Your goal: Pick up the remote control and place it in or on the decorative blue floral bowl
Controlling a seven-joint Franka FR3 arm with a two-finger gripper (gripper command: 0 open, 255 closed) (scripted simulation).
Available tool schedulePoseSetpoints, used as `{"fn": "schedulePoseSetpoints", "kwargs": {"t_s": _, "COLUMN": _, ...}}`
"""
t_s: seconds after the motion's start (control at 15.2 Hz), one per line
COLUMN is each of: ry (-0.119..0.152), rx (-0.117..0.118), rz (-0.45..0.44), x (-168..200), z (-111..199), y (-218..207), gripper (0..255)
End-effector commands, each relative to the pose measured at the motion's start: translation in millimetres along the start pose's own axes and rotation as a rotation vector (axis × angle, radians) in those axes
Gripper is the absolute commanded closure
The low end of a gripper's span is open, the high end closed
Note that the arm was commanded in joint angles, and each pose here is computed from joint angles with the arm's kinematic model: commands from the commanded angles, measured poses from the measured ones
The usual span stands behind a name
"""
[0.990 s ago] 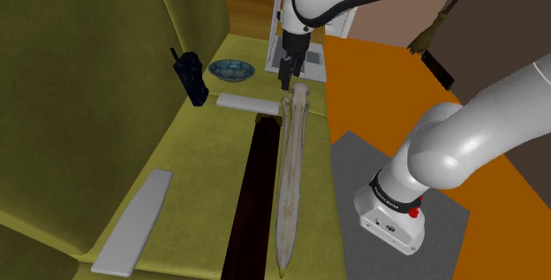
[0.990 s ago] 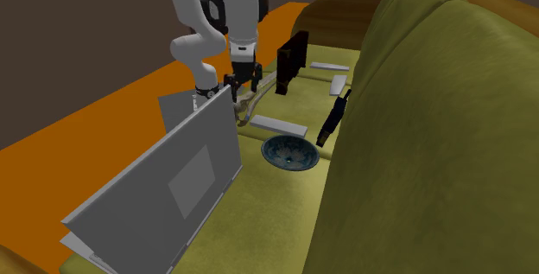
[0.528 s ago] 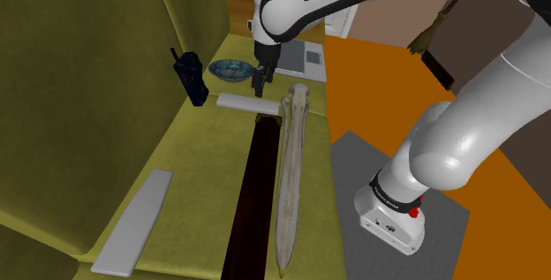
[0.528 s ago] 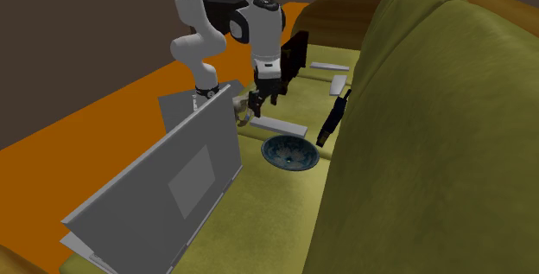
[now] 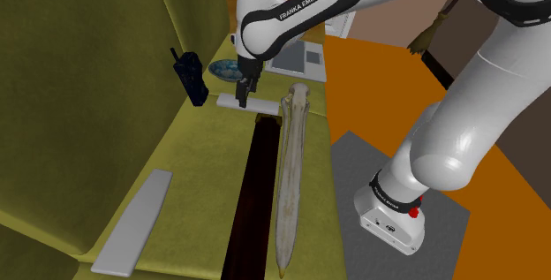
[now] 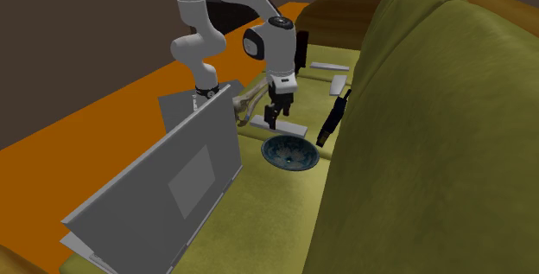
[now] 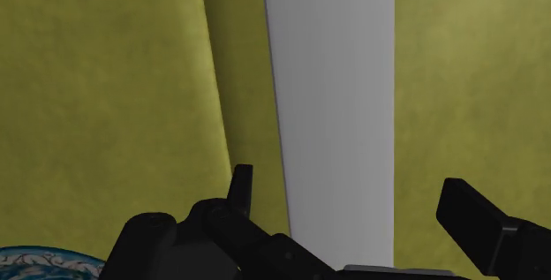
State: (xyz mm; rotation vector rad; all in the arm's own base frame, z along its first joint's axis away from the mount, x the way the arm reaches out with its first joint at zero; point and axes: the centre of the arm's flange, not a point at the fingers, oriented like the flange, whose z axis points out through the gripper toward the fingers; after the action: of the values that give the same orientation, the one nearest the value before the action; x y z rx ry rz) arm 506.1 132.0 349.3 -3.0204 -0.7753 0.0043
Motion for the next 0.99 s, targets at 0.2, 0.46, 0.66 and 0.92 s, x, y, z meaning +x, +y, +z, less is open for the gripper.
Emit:
{"fn": "schedulePoseSetpoints", "kwargs": {"t_s": 0.2, "ry": 0.001, "rx": 0.0, "rz": -0.001, "x": 0.5, "z": 23.4, "y": 0.5, "gripper": 0}}
{"fn": "schedulePoseSetpoints", "kwargs": {"t_s": 0.46, "ry": 0.001, "rx": 0.0, "rz": -0.001, "x": 0.5, "z": 23.4, "y": 0.5, "gripper": 0}}
{"fn": "schedulePoseSetpoints", "kwargs": {"t_s": 0.66, "ry": 0.001, "rx": 0.0, "rz": -0.001, "x": 0.5, "z": 23.3, "y": 0.5, "gripper": 0}}
{"fn": "schedulePoseSetpoints", "kwargs": {"t_s": 0.92, "ry": 0.001, "rx": 0.0, "rz": -0.001, "x": 0.7, "z": 23.2, "y": 0.5, "gripper": 255}}
